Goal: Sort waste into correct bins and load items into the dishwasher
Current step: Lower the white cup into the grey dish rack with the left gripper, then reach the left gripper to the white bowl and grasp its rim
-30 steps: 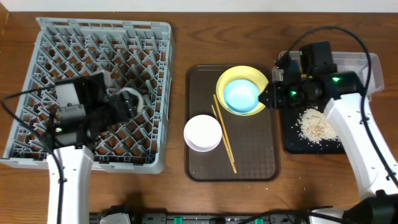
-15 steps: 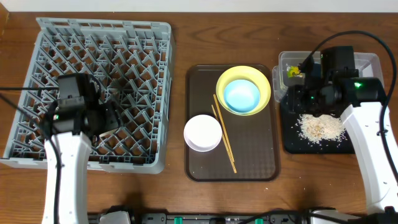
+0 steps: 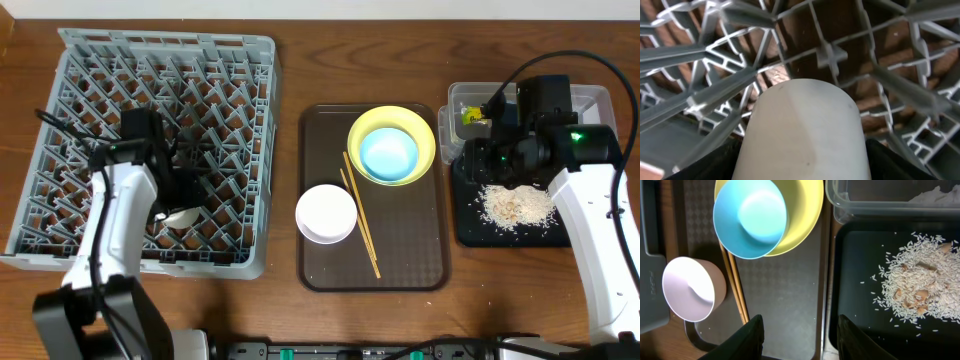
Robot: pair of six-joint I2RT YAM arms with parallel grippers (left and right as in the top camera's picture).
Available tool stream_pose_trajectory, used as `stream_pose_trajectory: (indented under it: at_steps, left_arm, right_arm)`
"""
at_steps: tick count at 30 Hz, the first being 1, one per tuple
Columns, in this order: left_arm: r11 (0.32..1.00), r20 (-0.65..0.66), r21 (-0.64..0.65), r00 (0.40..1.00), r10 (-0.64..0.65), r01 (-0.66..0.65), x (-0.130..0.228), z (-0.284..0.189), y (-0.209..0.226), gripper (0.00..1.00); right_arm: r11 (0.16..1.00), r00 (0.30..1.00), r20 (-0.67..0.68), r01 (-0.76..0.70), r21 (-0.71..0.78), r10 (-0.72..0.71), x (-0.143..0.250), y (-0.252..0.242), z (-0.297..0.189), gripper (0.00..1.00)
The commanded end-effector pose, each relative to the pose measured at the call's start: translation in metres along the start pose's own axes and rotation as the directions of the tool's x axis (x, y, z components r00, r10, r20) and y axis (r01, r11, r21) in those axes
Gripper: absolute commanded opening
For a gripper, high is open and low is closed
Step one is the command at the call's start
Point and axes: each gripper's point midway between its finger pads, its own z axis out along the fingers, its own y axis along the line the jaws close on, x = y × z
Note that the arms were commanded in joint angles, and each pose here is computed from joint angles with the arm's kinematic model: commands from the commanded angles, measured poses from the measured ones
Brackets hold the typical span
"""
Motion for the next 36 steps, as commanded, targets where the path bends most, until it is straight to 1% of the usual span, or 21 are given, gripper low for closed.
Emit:
stream_pose_trajectory:
  at_steps: [1, 4, 6, 11, 13, 14, 15, 18, 20, 22, 26, 31, 32, 33, 36]
  left_arm:
    - [1.000, -0.029, -0.026, 1.000, 0.000, -0.001, 0.001, 0.004, 0.005, 0.71]
    - [1.000, -0.023, -0.025, 1.000, 0.000, -0.001, 0.000, 0.004, 0.005, 0.89]
    - [1.000, -0.011, -0.023, 1.000, -0.001, 0.000, -0.002, 0.002, 0.004, 0.94]
    - [1.000, 0.040, -0.013, 0.999, -0.006, 0.006, -0.012, -0.018, 0.004, 0.96]
    - [1.000, 0.082, 0.020, 0.997, -0.008, 0.006, -0.019, -0.034, -0.001, 0.96]
    - [0.995, 0.129, 0.096, 0.992, -0.008, -0.005, -0.025, -0.051, -0.014, 0.96]
    - [0.990, 0.153, 0.142, 0.988, -0.006, -0.016, -0.027, -0.060, -0.022, 0.96]
    - [0.948, 0.229, 0.306, 0.973, 0.020, -0.092, -0.027, -0.089, -0.058, 0.96]
    - [0.924, 0.261, 0.351, 0.963, 0.061, -0.154, -0.020, -0.102, -0.078, 0.97]
    - [0.909, 0.282, 0.358, 0.953, 0.116, -0.216, -0.012, -0.108, -0.095, 0.97]
    - [0.857, 0.302, 0.371, 0.919, 0.253, -0.358, 0.009, -0.111, -0.139, 0.97]
    - [0.760, 0.321, 0.384, 0.848, 0.422, -0.524, 0.044, -0.109, -0.195, 0.97]
    - [0.741, 0.319, 0.386, 0.833, 0.452, -0.549, 0.051, -0.107, -0.204, 0.97]
    - [0.708, 0.313, 0.388, 0.807, 0.500, -0.590, 0.064, -0.104, -0.219, 0.98]
    - [0.656, 0.300, 0.389, 0.762, 0.574, -0.647, 0.085, -0.096, -0.241, 0.97]
  right_arm:
    - [1.000, 1.000, 0.017, 0.017, 0.009, -0.017, -0.002, -0.003, -0.006, 0.45]
    - [1.000, 1.000, 0.016, 0.017, 0.009, -0.017, -0.002, -0.004, -0.006, 0.46]
    - [1.000, 1.000, 0.016, 0.017, 0.009, -0.017, -0.002, -0.004, -0.006, 0.46]
    - [1.000, 1.000, 0.014, 0.016, 0.009, -0.016, -0.001, -0.004, -0.006, 0.48]
    - [1.000, 1.000, 0.013, 0.016, 0.009, -0.016, -0.001, -0.004, -0.006, 0.49]
    - [1.000, 1.000, 0.013, 0.016, 0.009, -0.016, -0.001, -0.004, -0.006, 0.55]
    - [1.000, 1.000, 0.012, 0.016, 0.008, -0.016, -0.001, -0.003, -0.006, 0.59]
    - [1.000, 1.000, 0.010, 0.015, 0.009, -0.016, 0.000, -0.004, -0.006, 0.67]
    - [1.000, 1.000, 0.009, 0.015, 0.009, -0.015, 0.000, -0.004, -0.006, 0.69]
    - [1.000, 1.000, 0.010, 0.016, 0.009, -0.016, 0.000, -0.004, -0.006, 0.69]
    - [1.000, 1.000, 0.016, 0.006, 0.014, -0.006, -0.002, -0.006, -0.007, 0.68]
    - [0.988, 0.992, 0.030, -0.125, 0.086, 0.123, -0.002, -0.031, -0.011, 0.68]
    - [0.986, 0.990, 0.030, -0.140, 0.088, 0.137, -0.002, -0.034, -0.012, 0.68]
    - [0.983, 0.987, 0.029, -0.159, 0.094, 0.157, -0.001, -0.040, -0.013, 0.69]
    - [0.978, 0.983, 0.029, -0.184, 0.102, 0.182, 0.000, -0.048, -0.015, 0.69]
